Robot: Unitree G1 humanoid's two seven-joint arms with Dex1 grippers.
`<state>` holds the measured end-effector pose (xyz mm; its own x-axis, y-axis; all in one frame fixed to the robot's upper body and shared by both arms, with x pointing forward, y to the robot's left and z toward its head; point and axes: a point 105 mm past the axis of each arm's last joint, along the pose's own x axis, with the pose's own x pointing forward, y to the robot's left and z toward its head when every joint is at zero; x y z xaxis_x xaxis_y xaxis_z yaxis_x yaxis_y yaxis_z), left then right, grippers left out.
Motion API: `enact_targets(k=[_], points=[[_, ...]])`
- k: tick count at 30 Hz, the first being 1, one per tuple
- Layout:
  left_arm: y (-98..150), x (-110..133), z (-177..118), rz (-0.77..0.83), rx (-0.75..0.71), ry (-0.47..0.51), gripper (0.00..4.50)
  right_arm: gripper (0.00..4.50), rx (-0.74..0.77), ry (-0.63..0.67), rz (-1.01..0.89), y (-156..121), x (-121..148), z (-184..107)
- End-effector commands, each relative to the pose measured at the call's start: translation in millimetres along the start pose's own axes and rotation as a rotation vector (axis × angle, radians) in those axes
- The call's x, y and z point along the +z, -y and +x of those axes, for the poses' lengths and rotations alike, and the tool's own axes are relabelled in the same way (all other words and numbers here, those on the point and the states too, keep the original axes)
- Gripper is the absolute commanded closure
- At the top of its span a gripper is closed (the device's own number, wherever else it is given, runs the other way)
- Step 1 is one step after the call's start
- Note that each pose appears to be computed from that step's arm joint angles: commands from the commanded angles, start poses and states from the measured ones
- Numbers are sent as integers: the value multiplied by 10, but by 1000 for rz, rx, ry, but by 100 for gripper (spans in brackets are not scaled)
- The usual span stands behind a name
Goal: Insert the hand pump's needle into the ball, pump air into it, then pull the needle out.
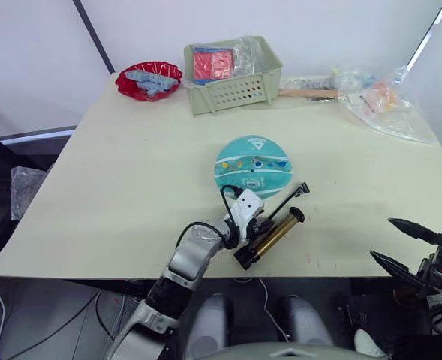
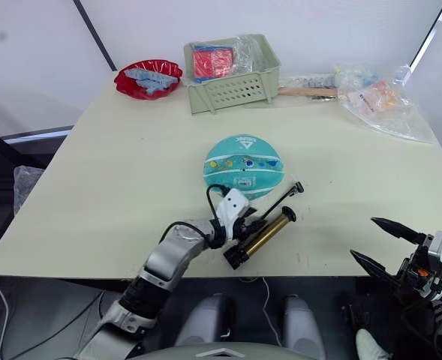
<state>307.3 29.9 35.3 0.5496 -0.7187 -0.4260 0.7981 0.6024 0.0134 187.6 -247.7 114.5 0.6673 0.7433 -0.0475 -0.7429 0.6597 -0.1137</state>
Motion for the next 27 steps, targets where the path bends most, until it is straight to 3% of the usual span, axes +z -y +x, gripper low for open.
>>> enact_targets(k=[1, 15, 18, 20, 21, 23, 27], points=[[5, 61, 52, 37, 0, -7, 220, 0, -19, 19, -38, 4, 82, -14], [26, -23, 218, 69, 29, -125, 220, 0, -20, 17, -40, -32, 83, -18], [47, -46, 218, 63, 17, -140, 290, 0, -9, 13, -39, -41, 82, -14], [68, -59, 211, 64, 7, -145, 351, 0, -5, 13, -39, -42, 84, -10], [76, -62, 208, 65, 4, -146, 402, 0, -4, 13, -38, -42, 84, -9], [118, -85, 197, 66, -23, -154, 446, 0, -3, 14, -37, -40, 82, 0], [175, -113, 174, 78, -57, -160, 446, 0, -3, 21, -35, -35, 80, 18]])
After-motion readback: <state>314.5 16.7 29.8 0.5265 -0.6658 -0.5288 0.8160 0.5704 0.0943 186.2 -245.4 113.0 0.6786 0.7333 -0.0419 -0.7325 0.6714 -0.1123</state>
